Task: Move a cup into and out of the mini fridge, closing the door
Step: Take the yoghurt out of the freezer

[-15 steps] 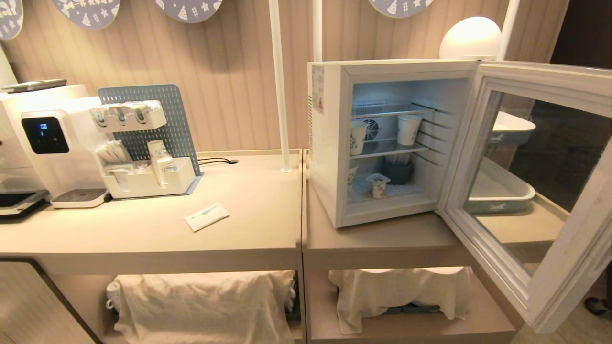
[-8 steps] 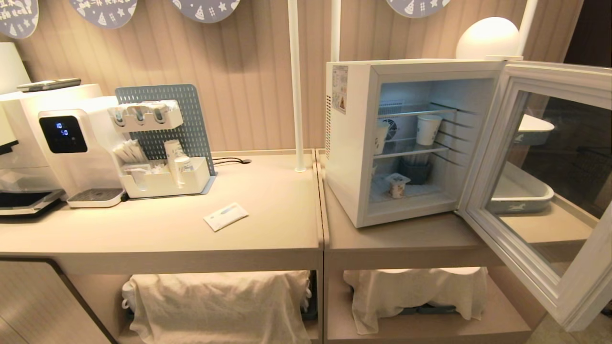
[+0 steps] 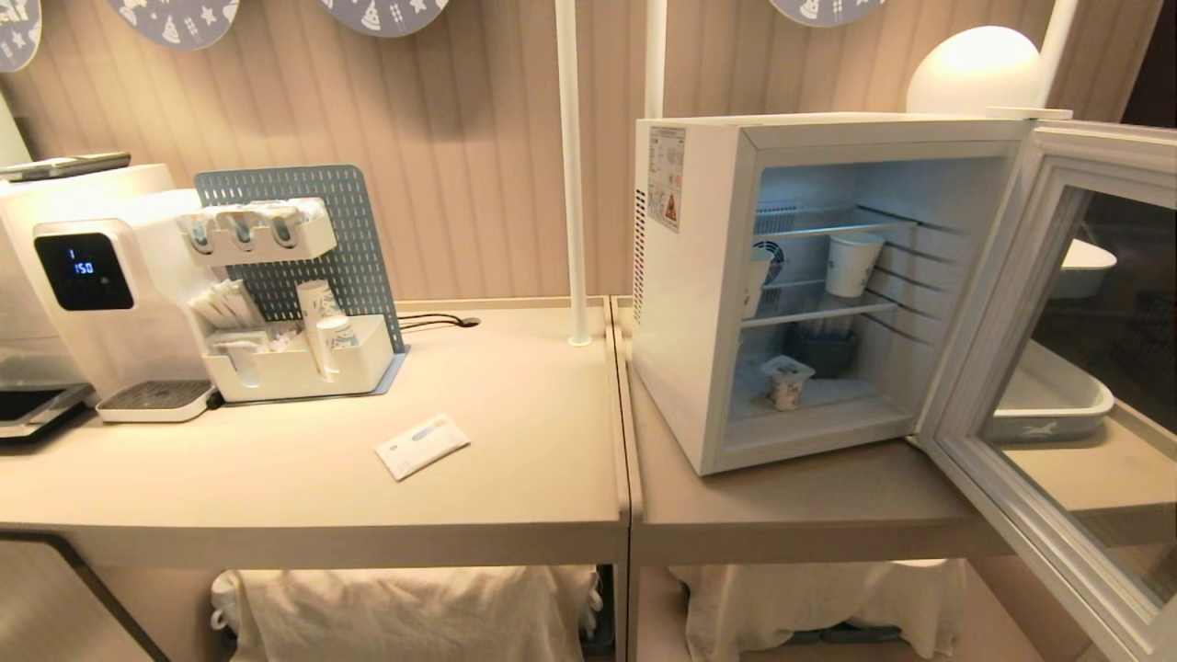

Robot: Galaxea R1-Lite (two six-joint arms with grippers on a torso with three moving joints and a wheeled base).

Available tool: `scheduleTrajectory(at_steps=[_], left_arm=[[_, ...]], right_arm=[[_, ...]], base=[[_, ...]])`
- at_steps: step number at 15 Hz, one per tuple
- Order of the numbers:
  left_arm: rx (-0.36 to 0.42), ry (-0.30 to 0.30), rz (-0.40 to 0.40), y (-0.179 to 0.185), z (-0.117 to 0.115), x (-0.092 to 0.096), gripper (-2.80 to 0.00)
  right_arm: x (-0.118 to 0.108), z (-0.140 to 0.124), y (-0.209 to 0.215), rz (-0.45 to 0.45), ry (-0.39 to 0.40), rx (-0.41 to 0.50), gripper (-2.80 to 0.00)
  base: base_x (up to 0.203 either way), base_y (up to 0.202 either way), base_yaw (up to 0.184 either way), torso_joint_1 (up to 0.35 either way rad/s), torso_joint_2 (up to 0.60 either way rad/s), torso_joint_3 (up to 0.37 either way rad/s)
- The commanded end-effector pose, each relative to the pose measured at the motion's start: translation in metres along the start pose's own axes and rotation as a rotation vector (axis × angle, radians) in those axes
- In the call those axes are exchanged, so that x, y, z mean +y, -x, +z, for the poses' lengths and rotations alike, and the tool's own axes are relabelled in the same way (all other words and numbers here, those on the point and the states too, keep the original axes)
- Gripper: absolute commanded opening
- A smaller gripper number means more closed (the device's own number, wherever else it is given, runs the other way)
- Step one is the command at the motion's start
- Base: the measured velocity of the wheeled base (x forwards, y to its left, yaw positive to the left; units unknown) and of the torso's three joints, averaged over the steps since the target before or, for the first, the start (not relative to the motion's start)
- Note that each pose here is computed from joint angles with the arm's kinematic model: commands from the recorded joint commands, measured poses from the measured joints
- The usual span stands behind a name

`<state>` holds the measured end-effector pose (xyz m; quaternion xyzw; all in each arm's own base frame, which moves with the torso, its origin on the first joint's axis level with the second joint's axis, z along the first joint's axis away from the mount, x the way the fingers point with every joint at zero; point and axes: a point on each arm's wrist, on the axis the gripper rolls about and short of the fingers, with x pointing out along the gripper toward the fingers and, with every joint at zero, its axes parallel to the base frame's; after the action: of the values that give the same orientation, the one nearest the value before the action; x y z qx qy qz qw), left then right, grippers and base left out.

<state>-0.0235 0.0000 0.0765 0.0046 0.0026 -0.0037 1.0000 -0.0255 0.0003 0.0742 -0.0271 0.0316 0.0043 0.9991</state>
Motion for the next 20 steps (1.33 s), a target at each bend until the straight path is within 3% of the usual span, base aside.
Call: scheduleTrajectory(at_steps=[1,4,8,9,11,13,15,17,20], left_arm=[[-0.001,0.000,0.002,0.000,0.000,0.000,-2.80],[-0.001,0.001,0.001,0.000,0.000,0.000,-2.80],[-0.001,0.001,0.001,0.000,0.000,0.000,-2.80],[-0.001,0.001,0.000,0.000,0.000,0.000,-2.80],[-0.001,0.001,0.001,0.000,0.000,0.000,-2.80],[-0.001,0.001,0.001,0.000,0.000,0.000,-2.80],[-0.001,0.001,0.002,0.000,0.000,0.000,-2.80],[-0.001,0.001,0.000,0.000,0.000,0.000,-2.80],[-0.001,0.001,0.000,0.000,0.000,0.000,-2.80]], right_arm=[[0.000,0.000,0.000,0.001,0.001,0.002,-2.80],[0.000,0.000,0.000,0.002,0.001,0.001,-2.80],[0.000,0.005,0.001,0.001,0.018,-0.036,-2.80],[-0.001,0.019,0.005,0.001,0.027,-0.081,-2.80],[-0.004,0.073,0.015,-0.003,0.034,-0.164,-2.80],[-0.006,0.119,-0.003,0.009,0.038,-0.087,-2.80],[-0.007,0.145,-0.042,0.055,0.041,0.040,-2.80],[-0.006,0.152,-0.091,0.133,0.035,0.170,-2.80],[-0.004,0.137,-0.166,0.213,0.025,0.303,-2.80]], base=[[0.192,0.000,0.001,0.002,0.00,0.003],[0.175,0.000,0.002,0.005,0.01,0.003],[0.020,0.000,0.000,0.002,0.00,-0.001],[0.000,0.000,0.000,0.000,0.00,0.000],[0.000,0.000,0.000,0.000,0.00,0.000],[0.000,0.000,0.000,0.000,0.00,0.000],[0.000,0.000,0.000,0.000,0.00,0.000],[0.000,0.000,0.000,0.000,0.00,0.000],[0.000,0.000,0.000,0.000,0.00,0.000]])
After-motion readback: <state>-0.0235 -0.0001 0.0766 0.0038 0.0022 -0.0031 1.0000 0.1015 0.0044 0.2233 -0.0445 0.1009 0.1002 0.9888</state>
